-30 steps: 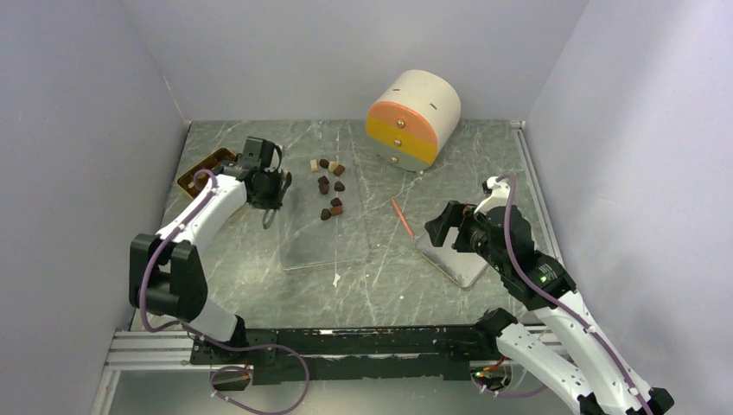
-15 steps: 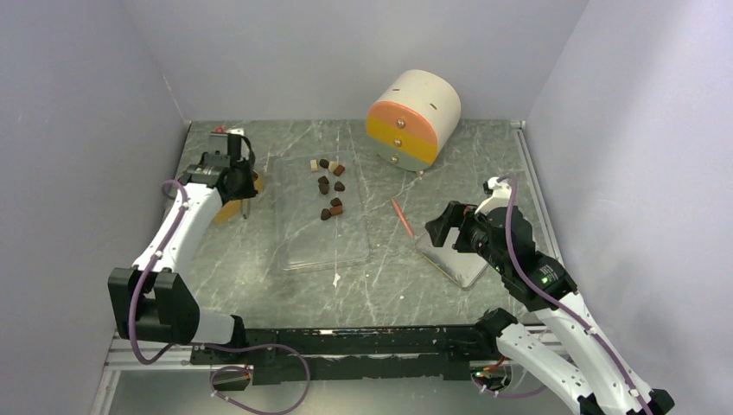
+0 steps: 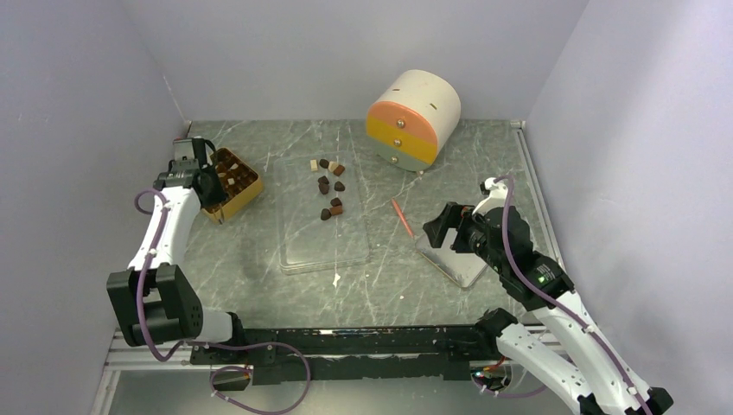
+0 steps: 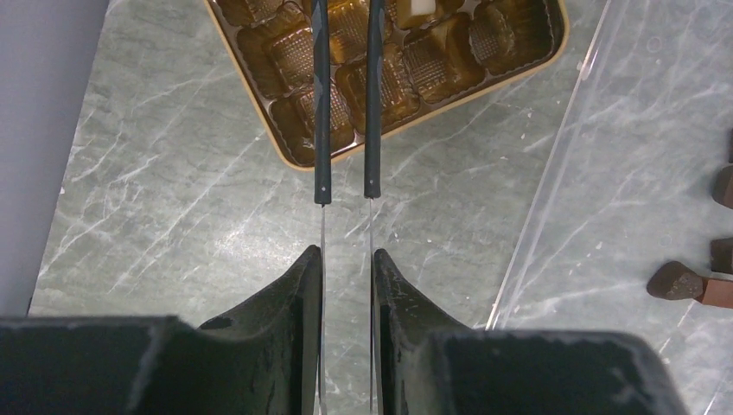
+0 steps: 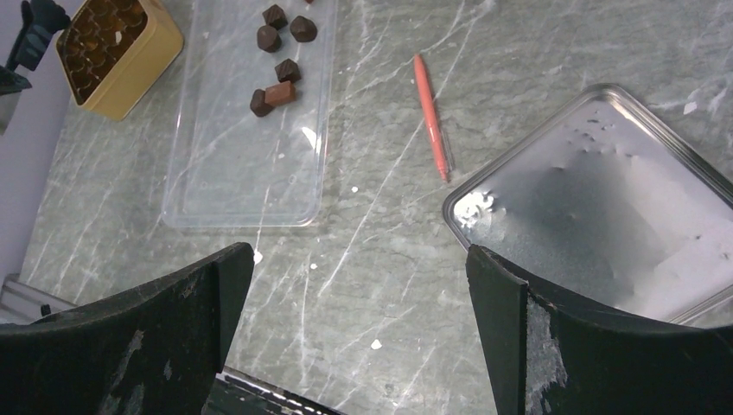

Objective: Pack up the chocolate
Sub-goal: Place the fake chocolate in the packing box.

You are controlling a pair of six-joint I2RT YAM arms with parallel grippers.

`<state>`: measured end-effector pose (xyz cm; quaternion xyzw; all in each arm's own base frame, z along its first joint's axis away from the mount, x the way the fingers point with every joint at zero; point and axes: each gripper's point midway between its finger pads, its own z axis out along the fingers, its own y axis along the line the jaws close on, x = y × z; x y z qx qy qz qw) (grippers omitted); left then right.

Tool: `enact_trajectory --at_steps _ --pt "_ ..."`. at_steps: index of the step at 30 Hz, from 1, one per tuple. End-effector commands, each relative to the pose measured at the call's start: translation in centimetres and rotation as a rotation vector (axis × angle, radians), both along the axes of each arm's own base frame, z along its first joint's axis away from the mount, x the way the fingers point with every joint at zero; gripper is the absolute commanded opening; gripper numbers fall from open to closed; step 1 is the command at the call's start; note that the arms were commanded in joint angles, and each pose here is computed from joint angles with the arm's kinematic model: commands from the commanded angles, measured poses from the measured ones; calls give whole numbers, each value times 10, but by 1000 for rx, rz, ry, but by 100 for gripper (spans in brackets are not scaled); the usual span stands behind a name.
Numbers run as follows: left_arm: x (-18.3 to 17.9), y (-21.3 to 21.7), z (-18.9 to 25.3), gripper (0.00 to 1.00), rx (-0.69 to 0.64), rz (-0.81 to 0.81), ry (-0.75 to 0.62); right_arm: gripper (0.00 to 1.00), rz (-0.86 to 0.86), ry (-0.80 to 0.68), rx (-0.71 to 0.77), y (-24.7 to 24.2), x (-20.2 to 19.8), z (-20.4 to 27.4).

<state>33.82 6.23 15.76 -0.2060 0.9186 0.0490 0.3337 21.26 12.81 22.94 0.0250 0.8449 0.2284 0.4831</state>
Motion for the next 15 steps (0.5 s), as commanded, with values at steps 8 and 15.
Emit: enact_trajectory --at_steps 8,15 --pt "12 17 5 14 -2 74 -26 99 42 -51 11 8 4 10" --pt "13 15 -6 16 -22 70 -5 100 35 -70 0 6 6 16"
